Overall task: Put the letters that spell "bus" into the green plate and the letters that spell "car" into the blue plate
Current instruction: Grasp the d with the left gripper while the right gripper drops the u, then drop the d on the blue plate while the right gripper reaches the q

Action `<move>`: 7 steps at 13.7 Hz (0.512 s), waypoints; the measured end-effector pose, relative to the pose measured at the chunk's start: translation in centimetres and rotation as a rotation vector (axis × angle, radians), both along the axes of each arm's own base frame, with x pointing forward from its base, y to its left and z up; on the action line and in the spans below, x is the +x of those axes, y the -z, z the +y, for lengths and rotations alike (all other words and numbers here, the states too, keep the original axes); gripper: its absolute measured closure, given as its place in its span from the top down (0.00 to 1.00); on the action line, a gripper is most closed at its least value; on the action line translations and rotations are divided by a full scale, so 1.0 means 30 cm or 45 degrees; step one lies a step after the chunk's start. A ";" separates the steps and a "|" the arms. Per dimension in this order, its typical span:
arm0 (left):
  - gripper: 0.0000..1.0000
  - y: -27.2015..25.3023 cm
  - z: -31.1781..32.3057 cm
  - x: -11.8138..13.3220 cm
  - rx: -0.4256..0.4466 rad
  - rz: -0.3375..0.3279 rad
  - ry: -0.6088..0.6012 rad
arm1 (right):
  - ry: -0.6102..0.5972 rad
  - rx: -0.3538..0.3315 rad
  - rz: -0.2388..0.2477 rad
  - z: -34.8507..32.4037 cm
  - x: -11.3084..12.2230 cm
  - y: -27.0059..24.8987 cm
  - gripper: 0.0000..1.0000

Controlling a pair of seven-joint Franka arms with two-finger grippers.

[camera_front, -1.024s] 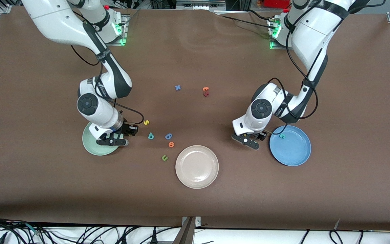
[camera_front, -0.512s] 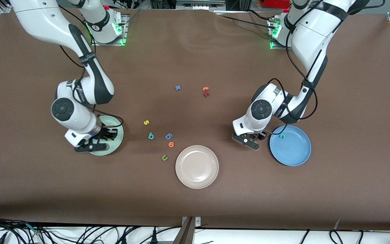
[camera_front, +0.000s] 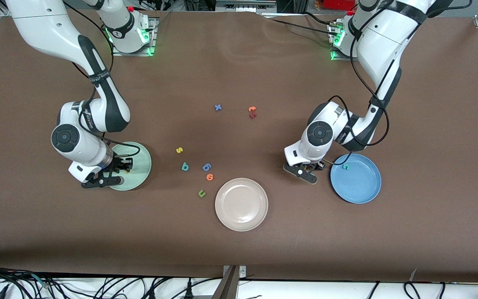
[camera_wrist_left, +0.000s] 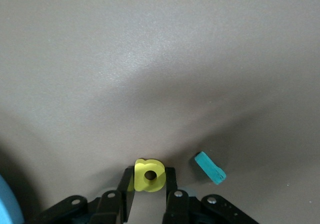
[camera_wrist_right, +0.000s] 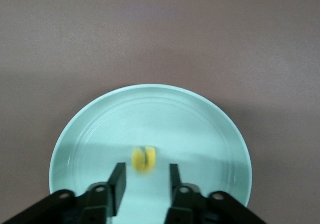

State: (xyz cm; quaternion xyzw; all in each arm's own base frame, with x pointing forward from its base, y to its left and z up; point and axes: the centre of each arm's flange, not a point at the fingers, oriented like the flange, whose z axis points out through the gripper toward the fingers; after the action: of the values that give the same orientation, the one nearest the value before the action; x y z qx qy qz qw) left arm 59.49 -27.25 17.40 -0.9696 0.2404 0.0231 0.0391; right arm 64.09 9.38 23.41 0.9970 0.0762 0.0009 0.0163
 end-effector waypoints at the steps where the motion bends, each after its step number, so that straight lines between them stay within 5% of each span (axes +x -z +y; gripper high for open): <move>1: 0.29 0.001 0.004 0.002 0.001 0.000 -0.003 | 0.000 0.000 0.000 0.000 0.000 0.000 0.60; 4: 0.29 -0.032 0.030 0.026 0.013 -0.001 -0.013 | 0.032 0.002 -0.003 0.003 0.001 -0.003 0.93; 7: 0.29 -0.179 0.099 0.068 0.067 0.010 -0.045 | 0.160 0.039 -0.010 0.109 -0.014 -0.015 0.99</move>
State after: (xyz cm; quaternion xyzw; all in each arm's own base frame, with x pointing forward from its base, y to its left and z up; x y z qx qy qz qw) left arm 61.53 -24.27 22.77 -0.9723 0.2227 0.0340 0.0631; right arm 63.68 12.64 23.87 0.9999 0.0133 0.0049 0.0014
